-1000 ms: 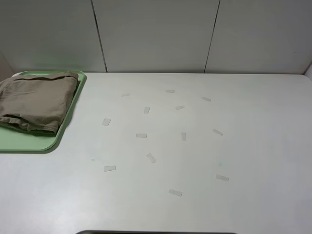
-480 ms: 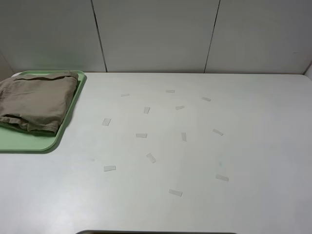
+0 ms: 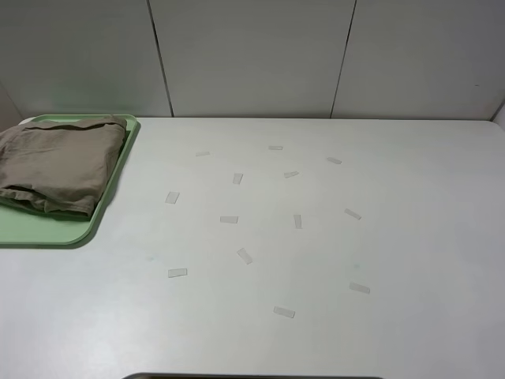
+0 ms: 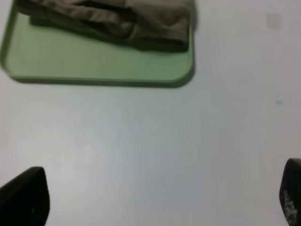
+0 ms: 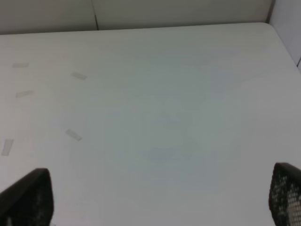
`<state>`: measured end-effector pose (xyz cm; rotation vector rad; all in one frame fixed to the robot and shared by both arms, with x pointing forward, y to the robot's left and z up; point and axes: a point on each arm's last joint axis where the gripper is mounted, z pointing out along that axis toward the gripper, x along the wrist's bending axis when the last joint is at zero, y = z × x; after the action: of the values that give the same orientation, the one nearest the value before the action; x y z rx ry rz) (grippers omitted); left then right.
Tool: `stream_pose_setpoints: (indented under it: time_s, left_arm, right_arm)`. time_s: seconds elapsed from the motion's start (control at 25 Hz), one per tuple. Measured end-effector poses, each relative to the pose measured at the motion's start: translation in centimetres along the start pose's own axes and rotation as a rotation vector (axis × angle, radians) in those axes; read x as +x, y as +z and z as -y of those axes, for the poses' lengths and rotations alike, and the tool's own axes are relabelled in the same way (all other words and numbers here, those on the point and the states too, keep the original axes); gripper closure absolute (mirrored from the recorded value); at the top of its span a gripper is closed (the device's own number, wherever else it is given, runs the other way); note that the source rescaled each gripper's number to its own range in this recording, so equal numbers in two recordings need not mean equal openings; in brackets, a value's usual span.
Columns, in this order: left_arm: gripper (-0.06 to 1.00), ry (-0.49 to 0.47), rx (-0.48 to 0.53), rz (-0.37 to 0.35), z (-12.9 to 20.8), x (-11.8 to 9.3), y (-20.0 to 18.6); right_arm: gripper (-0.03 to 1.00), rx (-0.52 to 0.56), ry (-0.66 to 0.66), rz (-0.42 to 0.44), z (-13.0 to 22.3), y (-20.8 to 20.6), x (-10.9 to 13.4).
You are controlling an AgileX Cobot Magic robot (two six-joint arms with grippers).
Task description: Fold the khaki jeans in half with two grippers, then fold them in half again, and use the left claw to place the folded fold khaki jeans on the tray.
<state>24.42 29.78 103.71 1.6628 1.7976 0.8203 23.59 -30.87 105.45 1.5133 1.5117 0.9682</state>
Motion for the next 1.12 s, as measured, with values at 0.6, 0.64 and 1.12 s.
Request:
stream_pose_setpoints:
  time_s: [0.6,0.64,1.12]
  left_arm:
    - [-0.04,-0.005,-0.099,-0.016,1.05,-0.01,-1.06]
    - [-0.04,-0.006,-0.099,-0.016,1.05,-0.01,-1.06]
    - [-0.04,0.054,-0.1,0.045,1.07,0.17,-1.07]
  right_arm:
    - [-0.03,0.0,0.0,0.0,0.0,0.0,0.0]
    - [-0.03,0.0,0.0,0.0,0.0,0.0,0.0]
    - [-0.03,0.0,0.0,0.0,0.0,0.0,0.0]
